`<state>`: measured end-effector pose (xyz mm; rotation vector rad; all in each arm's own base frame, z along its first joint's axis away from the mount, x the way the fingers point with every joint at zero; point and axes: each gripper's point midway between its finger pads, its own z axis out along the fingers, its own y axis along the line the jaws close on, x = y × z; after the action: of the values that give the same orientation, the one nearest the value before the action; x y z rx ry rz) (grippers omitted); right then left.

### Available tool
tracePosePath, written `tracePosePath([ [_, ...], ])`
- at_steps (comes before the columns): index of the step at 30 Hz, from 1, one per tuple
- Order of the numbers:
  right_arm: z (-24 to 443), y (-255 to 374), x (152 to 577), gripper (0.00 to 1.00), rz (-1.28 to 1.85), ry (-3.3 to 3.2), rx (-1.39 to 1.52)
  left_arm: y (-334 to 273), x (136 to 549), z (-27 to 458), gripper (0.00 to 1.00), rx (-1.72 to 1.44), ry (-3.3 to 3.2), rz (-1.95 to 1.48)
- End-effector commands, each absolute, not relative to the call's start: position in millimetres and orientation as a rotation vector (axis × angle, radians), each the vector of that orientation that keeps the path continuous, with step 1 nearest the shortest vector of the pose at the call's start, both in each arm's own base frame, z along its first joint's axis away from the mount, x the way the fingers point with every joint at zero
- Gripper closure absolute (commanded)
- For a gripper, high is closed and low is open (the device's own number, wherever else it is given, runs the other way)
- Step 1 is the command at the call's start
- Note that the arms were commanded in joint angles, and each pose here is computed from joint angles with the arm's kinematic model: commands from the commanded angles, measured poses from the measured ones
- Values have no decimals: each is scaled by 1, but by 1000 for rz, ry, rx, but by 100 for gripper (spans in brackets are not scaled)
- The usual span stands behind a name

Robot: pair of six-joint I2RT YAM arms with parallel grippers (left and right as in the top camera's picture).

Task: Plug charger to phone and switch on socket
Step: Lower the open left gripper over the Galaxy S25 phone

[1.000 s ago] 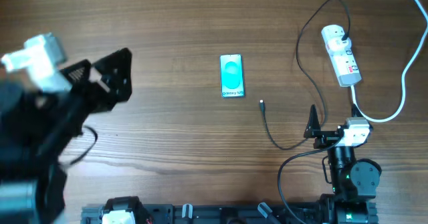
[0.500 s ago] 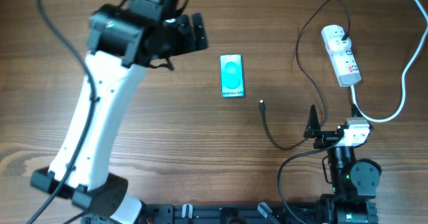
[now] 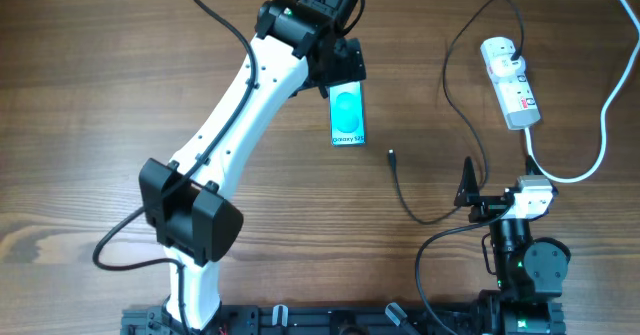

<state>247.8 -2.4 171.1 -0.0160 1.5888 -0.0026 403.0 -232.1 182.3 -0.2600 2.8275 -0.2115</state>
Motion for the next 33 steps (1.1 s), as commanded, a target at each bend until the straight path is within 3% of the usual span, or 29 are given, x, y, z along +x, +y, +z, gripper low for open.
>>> tracePosePath([
  [1,172,-2,248,0,-13,1585,-24,-241,416,169,0,-301,2816,-230],
  [19,172,-2,248,0,-12,1585,-24,-251,441,152,0,-346,2754,-237],
  [27,172,-2,248,0,-12,1585,-24,-254,442,101,0,-341,2833,-143],
  [33,172,-2,248,0,-12,1585,-24,-254,442,97,0,-341,2839,-136],
])
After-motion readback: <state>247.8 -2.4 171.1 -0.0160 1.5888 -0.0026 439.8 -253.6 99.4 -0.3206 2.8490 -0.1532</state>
